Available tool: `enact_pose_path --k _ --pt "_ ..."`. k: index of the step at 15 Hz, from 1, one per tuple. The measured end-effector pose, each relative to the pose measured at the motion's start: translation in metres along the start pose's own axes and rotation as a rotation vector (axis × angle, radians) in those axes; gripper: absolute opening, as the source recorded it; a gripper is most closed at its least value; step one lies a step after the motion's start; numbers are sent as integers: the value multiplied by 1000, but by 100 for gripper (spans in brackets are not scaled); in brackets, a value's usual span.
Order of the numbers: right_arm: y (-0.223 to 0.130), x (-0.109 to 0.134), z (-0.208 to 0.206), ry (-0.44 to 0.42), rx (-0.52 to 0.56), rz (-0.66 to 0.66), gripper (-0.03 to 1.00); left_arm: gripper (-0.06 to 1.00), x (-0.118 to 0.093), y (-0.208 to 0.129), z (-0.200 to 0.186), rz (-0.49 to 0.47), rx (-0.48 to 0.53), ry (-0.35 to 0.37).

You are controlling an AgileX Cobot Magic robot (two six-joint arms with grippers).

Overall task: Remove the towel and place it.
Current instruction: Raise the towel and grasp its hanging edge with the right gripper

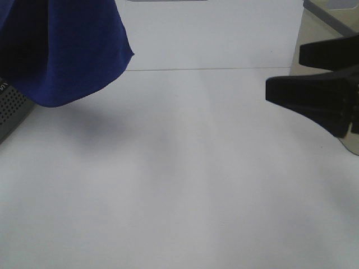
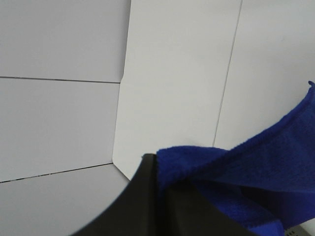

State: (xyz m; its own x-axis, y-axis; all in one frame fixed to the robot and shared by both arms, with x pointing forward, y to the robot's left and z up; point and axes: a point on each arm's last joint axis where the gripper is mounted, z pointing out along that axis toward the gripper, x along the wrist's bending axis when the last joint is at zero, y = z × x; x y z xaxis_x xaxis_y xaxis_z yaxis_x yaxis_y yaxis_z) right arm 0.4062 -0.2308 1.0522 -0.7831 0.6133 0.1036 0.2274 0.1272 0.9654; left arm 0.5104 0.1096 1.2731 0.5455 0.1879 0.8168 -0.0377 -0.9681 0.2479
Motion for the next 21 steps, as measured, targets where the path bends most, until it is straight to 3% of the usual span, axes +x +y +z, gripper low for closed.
enact_pose_path --k 3,6,9,13,17,21 --pt "-14 -21 28 151 -48 19 91 0 -10 14 2 20 -28 -23" --pt "-22 -47 60 289 -52 125 91 0 -23 32 4 56 -61 -54" --pt "-21 -44 103 391 -1 110 91 0 -28 37 8 50 -76 -82" --pt "-19 -49 153 399 67 64 91 0 -30 38 8 26 -89 -98" --pt "-18 -62 179 432 56 85 91 0 -30 38 8 24 -89 -98" --pt "-21 -46 208 505 76 73 91 0 -30 39 8 21 -93 -104"
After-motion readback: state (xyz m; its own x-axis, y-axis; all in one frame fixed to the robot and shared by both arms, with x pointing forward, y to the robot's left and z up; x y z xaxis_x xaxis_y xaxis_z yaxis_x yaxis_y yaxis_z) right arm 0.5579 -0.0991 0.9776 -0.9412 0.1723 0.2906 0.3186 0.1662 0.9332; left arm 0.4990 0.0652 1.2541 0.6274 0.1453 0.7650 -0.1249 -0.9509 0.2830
